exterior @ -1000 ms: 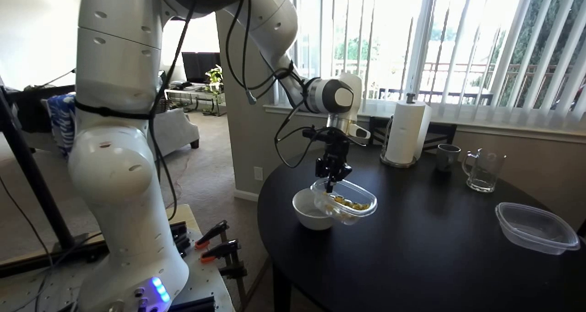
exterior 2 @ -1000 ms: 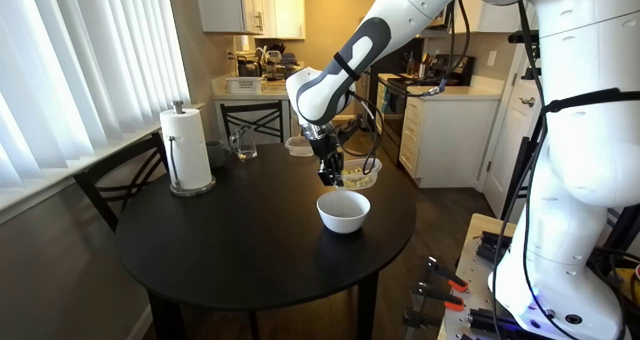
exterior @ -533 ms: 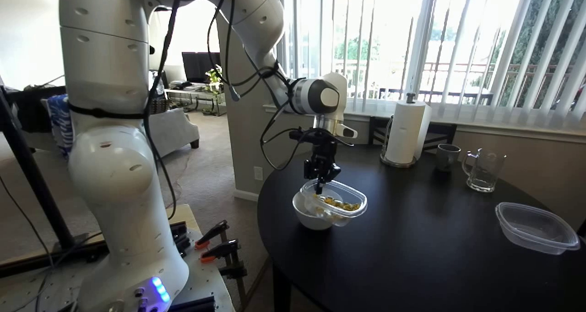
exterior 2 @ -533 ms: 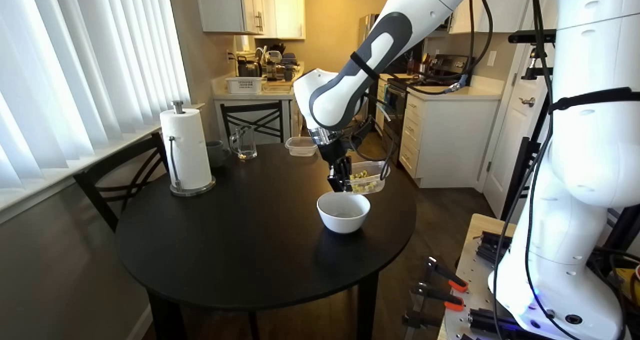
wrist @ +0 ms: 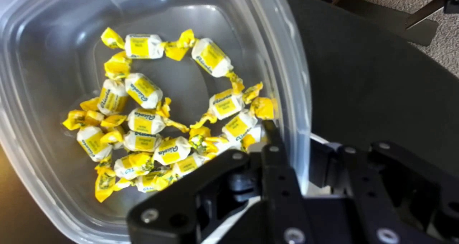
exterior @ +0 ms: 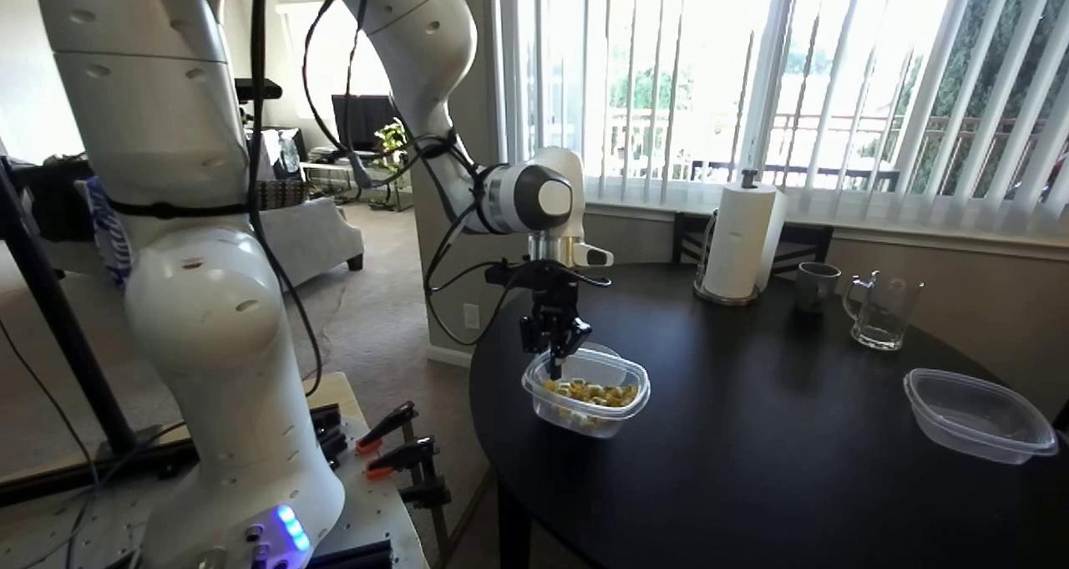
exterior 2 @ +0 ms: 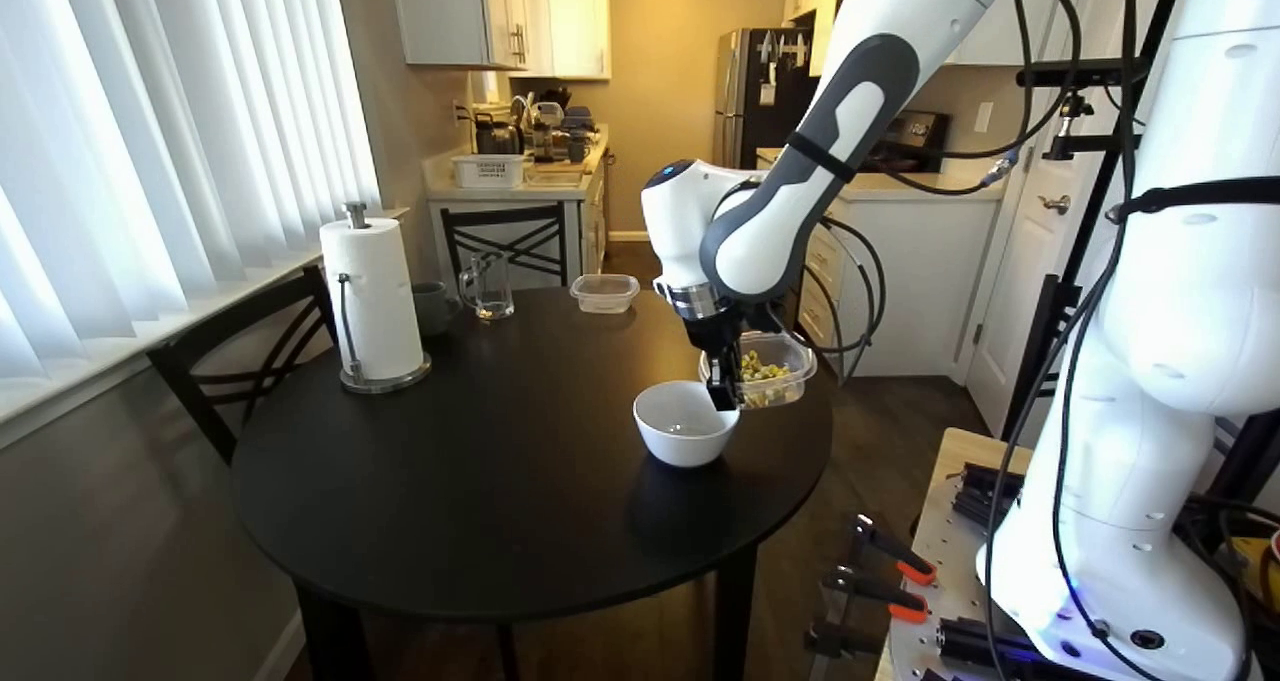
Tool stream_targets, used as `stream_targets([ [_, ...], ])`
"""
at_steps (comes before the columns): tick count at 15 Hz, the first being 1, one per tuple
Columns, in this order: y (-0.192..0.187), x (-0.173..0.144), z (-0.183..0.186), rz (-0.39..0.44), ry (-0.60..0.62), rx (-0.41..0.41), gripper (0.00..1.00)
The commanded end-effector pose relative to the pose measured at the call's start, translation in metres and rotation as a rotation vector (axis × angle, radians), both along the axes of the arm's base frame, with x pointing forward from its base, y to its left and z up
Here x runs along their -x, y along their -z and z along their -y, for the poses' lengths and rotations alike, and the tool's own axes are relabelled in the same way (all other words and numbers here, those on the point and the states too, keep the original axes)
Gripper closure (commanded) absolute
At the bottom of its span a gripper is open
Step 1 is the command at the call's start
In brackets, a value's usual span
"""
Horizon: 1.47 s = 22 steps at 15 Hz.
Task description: Pour the candy from the clear bowl into the white bowl.
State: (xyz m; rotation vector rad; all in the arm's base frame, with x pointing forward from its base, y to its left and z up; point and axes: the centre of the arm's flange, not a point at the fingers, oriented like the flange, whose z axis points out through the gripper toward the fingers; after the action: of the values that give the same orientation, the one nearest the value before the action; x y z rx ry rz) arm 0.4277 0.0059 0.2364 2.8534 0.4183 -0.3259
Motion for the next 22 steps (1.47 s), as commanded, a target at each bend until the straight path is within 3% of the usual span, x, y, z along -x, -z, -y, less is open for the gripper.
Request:
stream_targets([
  [1, -0.020, 0.041, -0.012, 0.068, -0.085, -0.031, 0.97],
  [5, -0.041, 0.040, -0.039, 0.085, -0.183, -0.073, 0.98],
  [11, -0.071, 0.021, -0.093, 0.078, -0.456, -0.247, 0.98],
  [17, -0.060, -0.027, -0.093, 0.069, -0.603, -0.519, 0.98],
  [22, -0.038, -0.054, -0.073, -0.051, -0.614, -0.756, 0.98],
])
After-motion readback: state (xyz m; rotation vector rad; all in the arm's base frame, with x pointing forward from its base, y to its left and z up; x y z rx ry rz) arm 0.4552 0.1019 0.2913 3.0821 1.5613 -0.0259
